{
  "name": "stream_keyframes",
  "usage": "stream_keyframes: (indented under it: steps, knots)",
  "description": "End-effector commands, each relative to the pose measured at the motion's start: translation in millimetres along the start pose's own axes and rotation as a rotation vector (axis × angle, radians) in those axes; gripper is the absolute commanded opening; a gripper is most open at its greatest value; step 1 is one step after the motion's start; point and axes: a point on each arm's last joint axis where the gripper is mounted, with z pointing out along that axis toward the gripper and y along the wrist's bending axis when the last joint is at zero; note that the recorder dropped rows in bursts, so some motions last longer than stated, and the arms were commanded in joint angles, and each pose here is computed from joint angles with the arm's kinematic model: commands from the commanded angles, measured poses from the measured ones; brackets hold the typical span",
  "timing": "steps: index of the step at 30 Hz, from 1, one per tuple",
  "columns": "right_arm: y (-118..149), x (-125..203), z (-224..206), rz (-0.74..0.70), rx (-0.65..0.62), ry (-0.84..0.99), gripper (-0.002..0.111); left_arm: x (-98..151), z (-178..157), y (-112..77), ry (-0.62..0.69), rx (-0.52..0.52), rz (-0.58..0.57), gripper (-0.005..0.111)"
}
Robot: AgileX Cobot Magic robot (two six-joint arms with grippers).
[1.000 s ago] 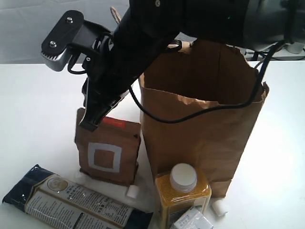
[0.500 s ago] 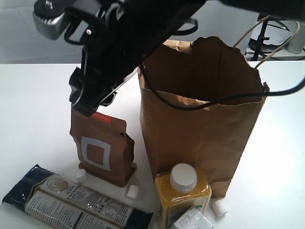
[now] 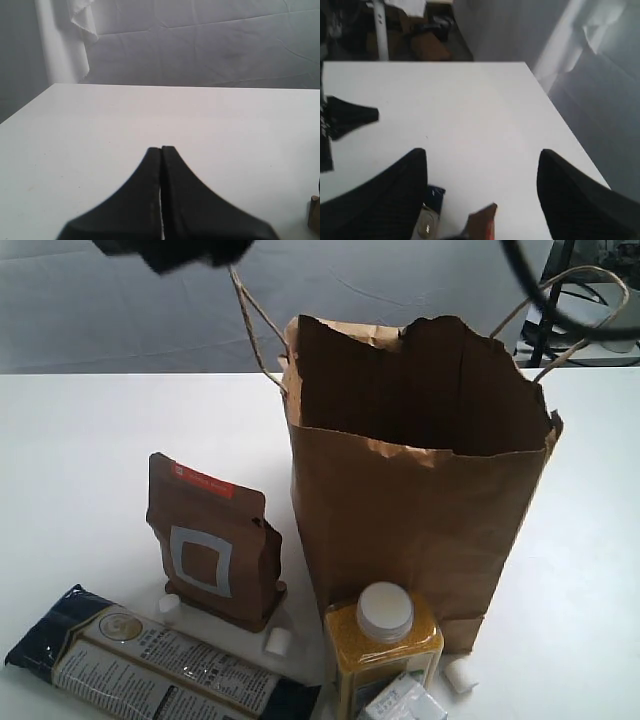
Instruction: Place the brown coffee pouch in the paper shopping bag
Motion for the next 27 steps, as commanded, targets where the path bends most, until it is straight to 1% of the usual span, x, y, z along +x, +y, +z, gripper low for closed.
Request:
stream_keyframes:
  steps: [1, 4, 9, 13, 15, 19, 23, 27]
  knots:
    - [9.9, -11.5, -3.2, 0.043, -0.109, -0.112, 0.059, 0.6, 0.0, 0.3, -0.004, -0.005, 0.001, 0.000]
    - [15.8, -8.3, 10.7, 0.061, -0.195, -0.104, 0.059, 0.6, 0.0, 0.3, -0.004, -0.005, 0.001, 0.000]
    - [34.5, 3.9, 54.8, 0.045, -0.318, -0.045, 0.059, 0.6, 0.0, 0.3, -0.004, -0.005, 0.001, 0.000]
    - [50.1, 21.2, 96.9, 0.020, -0.381, 0.024, 0.059, 0.6, 0.0, 0.3, -0.004, -0.005, 0.001, 0.000]
    - [53.8, 31.9, 118.2, 0.025, -0.384, 0.057, 0.059, 0.6, 0.0, 0.3, -0.004, -0.005, 0.001, 0.000]
    - [49.3, 51.6, 149.4, 0.046, -0.341, 0.103, 0.059, 0.6, 0.0, 0.3, -0.004, -0.005, 0.001, 0.000]
    - [37.3, 69.2, 169.0, 0.005, -0.204, 0.176, 0.059, 0.6, 0.0, 0.3, -0.004, -0.005, 0.001, 0.000]
    - [29.2, 80.1, 176.1, 0.060, -0.112, 0.247, 0.059, 0.6, 0.0, 0.3, -0.004, -0.005, 0.001, 0.000]
